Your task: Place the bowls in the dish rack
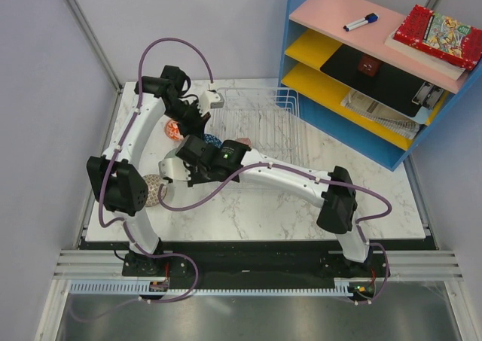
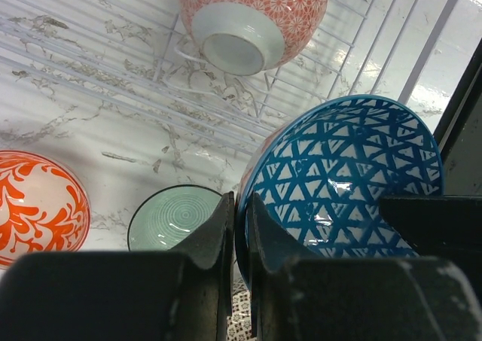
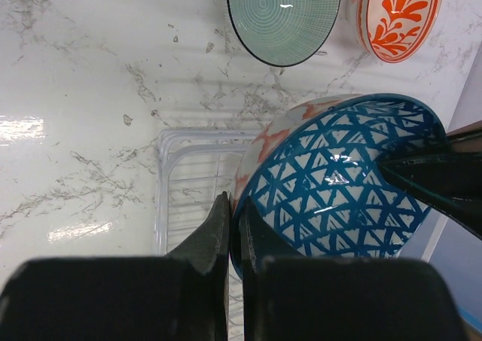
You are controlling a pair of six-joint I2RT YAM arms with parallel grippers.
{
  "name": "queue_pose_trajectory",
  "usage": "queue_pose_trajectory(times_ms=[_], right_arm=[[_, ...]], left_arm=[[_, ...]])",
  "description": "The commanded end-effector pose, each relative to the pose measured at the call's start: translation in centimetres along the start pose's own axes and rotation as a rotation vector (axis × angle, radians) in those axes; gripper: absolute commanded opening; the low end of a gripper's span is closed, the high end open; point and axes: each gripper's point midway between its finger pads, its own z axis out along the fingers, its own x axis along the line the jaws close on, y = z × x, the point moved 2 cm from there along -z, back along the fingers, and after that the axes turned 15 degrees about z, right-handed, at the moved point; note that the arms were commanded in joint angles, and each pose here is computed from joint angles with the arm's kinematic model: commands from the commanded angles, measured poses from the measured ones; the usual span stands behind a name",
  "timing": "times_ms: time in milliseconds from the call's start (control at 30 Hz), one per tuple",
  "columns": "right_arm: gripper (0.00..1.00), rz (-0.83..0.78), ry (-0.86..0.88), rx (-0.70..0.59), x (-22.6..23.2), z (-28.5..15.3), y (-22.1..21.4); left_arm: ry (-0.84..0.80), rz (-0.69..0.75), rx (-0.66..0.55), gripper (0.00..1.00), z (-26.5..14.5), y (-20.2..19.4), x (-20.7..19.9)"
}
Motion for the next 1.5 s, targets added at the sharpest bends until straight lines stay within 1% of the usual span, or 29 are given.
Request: queue_pose_trajectory(times_ms=[0, 33, 67, 133, 200, 233, 267, 367, 400, 533, 600, 633, 733, 767, 800, 867, 900, 967, 1000, 1033, 1067, 1100, 1167, 1200, 1300, 1333, 1400, 1433, 1467], right_arm=[[0.0, -0.043, -0.03, -0.015, -0.2, -0.9, 1.2], [0.0, -0.043, -0.027, -0.018, -0.1, -0.9, 1.3], [0.0, -0.041, -0.019, -0.029, 0.0, -1.0, 1.5], [0.0, -0.02, -0.02, -0.052, 0.0, -1.3, 2.0], [0.0, -0.004, -0.015, -0.067, 0.2, -1.5, 2.1], [0.0, 0.007, -0.024, -0.085, -0.1, -1.8, 2.4], [0.0, 0.012, -0.024, -0.086, 0.0, -1.7, 2.4], [0.0, 0.033, -0.027, -0.101, 0.0, -1.8, 2.4], [0.0, 0.038, -0.034, -0.108, 0.0, -1.8, 2.6], [0.0, 0.08, -0.048, -0.124, -0.2, -1.8, 2.6], [0.0, 0.099, -0.051, -0.138, -0.3, -1.8, 2.6], [0.0, 0.111, -0.05, -0.142, -0.4, -1.8, 2.5], [0.0, 0.167, -0.041, -0.172, -0.7, -2.0, 2.6], [0.0, 0.204, -0.037, -0.173, -0.7, -1.8, 2.3], [0.0, 0.231, -0.044, -0.201, -1.3, -2.3, 2.6], [0.0, 0.284, -0.024, -0.217, -1.7, -2.4, 2.1], [0.0, 0.338, -0.024, -0.263, -2.3, -3.4, 2.6], [0.0, 0.403, 0.007, -0.294, -3.1, -3.9, 2.0], [0.0, 0.466, 0.008, -0.341, -4.0, -5.2, 2.3], [0.0, 0.509, 0.019, -0.35, -5.1, -5.3, 1.5], [0.0, 0.544, 0.058, -0.4, -5.5, -6.7, 1.8], [0.0, 0.602, 0.071, -0.436, -6.3, -7.2, 1.9], [0.0, 0.694, 0.093, -0.474, -8.7, -8.3, 0.4], [0.0, 0.762, 0.14, -0.503, -9.8, -8.9, -0.1], [0.0, 0.847, 0.252, -0.583, -11.3, -10.4, -1.0], [0.0, 0.909, 0.294, -0.584, -11.3, -10.5, -1.5], [0.0, 0.941, 0.415, -0.647, -12.0, -11.7, -1.9], [0.0, 1.028, 0.483, -0.63, -11.5, -11.2, -2.8], [0.0, 1.027, 0.509, -0.692, -12.3, -11.8, -2.7]], left_arm=[[0.011, 0.051, -0.066, 0.02, -1.4, 1.8, -0.9], [0.007, 0.044, -0.066, 0.19, -1.1, 1.7, -0.8], [0.006, 0.041, -0.069, 0.3, -1.1, 1.7, -0.8], [0.01, 0.031, -0.081, 0.5, -0.8, 1.8, -0.6], [0.031, 0.032, -0.097, 0.65, -0.7, 2.1, -0.2], [0.035, 0.025, -0.114, 0.75, -0.6, 2.4, -0.1], [0.056, 0.026, -0.126, 0.78, -1.0, 2.7, 0.1], [0.135, 0.03, -0.189, 0.96, -2.2, 4.2, 1.1], [0.16, 0.017, -0.209, 0.99, -2.7, 4.7, 1.3], [0.291, 0.041, -0.326, 1.0, -5.9, 7.1, 2.7], [0.364, 0.001, -0.364, 1.0, -7.8, 7.3, 3.3], [0.417, 0.011, -0.393, 1.0, -8.8, 7.6, 4.2], [0.55, -0.081, -0.437, 1.0, -11.8, 6.3, 5.6], [0.62, -0.098, -0.455, 1.0, -13.4, 5.4, 6.7], [0.631, -0.157, -0.464, 1.0, -13.4, 4.4, 6.9], [0.713, -0.206, -0.472, 1.0, -15.6, 2.1, 7.7], [0.713, -0.248, -0.465, 1.0, -15.1, 0.8, 7.7], [0.729, -0.284, -0.462, 1.0, -15.6, -1.2, 7.6], [0.701, -0.295, -0.472, 1.0, -14.7, -2.1, 7.3], [0.707, -0.305, -0.474, 1.0, -14.9, -3.0, 7.0], [0.675, -0.333, -0.468, 1.0, -13.7, -4.3, 6.4], [0.656, -0.318, -0.493, 1.0, -13.3, -4.4, 6.1], [0.633, -0.329, -0.484, 1.0, -11.7, -6.0, 5.1], [0.634, -0.317, -0.484, 1.0, -11.4, -6.3, 4.9], [0.608, -0.306, -0.485, 1.0, -10.1, -7.2, 3.8], [0.605, -0.303, -0.49, 1.0, -10.1, -7.5, 3.7], [0.562, -0.283, -0.526, 1.0, -9.5, -7.4, 2.6], [0.56, -0.283, -0.538, 1.0, -9.6, -7.6, 2.5], [0.549, -0.281, -0.544, 1.0, -9.3, -7.8, 2.2]])
